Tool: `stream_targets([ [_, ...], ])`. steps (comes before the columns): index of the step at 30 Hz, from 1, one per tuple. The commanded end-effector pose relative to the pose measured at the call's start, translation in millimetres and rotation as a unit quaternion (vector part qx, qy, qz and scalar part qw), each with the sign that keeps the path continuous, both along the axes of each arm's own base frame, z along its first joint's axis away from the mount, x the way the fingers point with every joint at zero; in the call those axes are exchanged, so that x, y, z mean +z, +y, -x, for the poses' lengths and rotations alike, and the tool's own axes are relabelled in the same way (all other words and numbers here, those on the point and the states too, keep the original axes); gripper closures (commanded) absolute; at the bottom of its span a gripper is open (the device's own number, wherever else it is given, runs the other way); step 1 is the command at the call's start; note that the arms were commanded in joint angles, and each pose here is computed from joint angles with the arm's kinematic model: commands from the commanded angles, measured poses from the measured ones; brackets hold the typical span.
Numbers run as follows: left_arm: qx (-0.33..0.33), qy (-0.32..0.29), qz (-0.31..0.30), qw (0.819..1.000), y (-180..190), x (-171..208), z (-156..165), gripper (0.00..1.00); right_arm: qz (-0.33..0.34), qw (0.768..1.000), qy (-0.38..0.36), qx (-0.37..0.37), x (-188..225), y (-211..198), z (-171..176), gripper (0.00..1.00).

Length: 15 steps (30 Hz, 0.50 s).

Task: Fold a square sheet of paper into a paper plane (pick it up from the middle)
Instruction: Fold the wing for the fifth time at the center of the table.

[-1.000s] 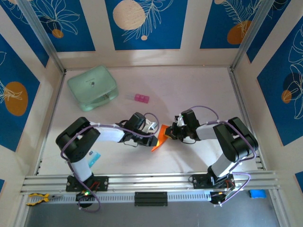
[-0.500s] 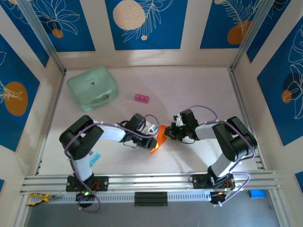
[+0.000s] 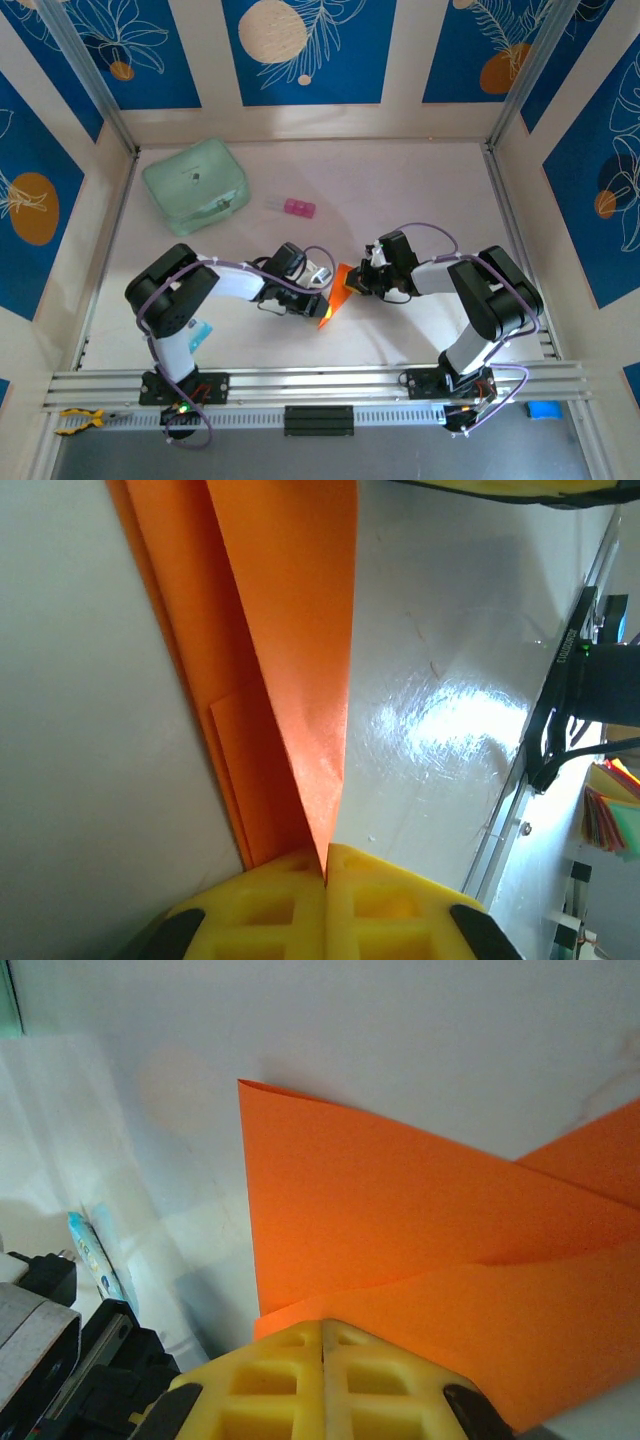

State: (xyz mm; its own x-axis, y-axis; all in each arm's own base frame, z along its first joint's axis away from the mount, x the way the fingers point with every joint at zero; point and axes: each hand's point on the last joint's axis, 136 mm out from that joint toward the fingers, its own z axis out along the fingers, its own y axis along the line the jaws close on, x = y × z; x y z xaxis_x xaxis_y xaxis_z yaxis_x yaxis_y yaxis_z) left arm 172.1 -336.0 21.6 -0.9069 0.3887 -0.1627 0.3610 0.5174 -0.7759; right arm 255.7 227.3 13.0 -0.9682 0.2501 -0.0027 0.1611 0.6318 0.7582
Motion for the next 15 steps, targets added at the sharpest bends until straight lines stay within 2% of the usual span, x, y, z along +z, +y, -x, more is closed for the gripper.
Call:
stream_targets([
  [1, -0.020, 0.038, -0.011, 0.999, 10.6, -4.0, 23.5, 1.00, 0.081, 0.994, 0.065, -0.019, -41.4, -26.2, 23.6, 0.95],
  [4, -0.019, 0.037, -0.022, 0.999, 13.2, -6.7, 24.2, 1.00, 0.085, 0.994, 0.068, -0.021, -43.0, -27.8, 25.0, 0.95],
  [6, -0.020, 0.031, -0.030, 0.999, 14.4, -7.3, 24.7, 0.90, 0.087, 0.994, 0.067, -0.022, -43.4, -28.3, 24.7, 0.95],
  [9, -0.018, 0.022, -0.042, 0.999, 17.3, -7.7, 24.5, 0.87, 0.089, 0.994, 0.067, -0.023, -44.0, -29.0, 25.3, 0.95],
  [13, -0.020, 0.020, -0.047, 0.999, 18.3, -7.9, 26.9, 0.99, 0.090, 0.993, 0.068, -0.024, -44.8, -29.3, 25.5, 0.95],
  [15, -0.023, 0.022, -0.048, 0.998, 17.7, -8.7, 29.4, 1.00, 0.091, 0.993, 0.067, -0.025, -44.7, -30.0, 25.3, 0.95],
])
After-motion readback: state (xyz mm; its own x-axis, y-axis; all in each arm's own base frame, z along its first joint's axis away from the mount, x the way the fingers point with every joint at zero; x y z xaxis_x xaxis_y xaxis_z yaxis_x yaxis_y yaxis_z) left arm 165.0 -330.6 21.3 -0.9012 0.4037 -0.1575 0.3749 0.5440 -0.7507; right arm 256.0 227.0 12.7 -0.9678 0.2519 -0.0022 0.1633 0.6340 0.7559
